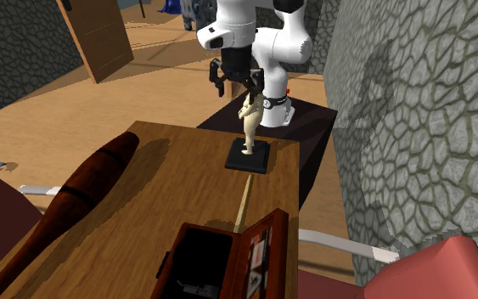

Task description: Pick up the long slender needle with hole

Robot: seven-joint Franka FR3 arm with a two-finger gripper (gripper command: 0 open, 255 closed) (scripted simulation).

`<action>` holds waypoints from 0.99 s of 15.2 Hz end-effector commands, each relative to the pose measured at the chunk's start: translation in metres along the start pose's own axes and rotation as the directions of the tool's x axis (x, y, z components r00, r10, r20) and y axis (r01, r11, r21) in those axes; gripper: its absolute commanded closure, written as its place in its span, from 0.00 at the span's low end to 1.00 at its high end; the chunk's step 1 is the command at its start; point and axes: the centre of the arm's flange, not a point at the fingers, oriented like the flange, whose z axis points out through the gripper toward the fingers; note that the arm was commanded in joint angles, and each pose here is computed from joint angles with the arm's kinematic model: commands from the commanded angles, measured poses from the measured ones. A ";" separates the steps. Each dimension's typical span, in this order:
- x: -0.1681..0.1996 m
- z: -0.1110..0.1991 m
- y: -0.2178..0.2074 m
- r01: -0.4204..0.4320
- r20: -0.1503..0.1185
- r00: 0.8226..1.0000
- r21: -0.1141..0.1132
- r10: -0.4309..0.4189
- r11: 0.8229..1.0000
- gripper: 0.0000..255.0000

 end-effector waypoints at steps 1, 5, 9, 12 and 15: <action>0.013 0.020 -0.012 0.016 -0.011 1.000 -0.004 -0.016 1.000 0.00; 0.042 0.059 -0.029 0.046 -0.024 0.999 -0.011 -0.046 0.999 0.00; 0.071 0.098 -0.047 0.076 -0.038 0.996 -0.020 -0.077 0.997 0.00; 0.093 0.128 -0.060 0.098 -0.047 0.994 -0.026 -0.099 0.995 0.00; 0.114 0.157 -0.074 0.121 -0.057 0.991 -0.033 -0.122 0.992 0.00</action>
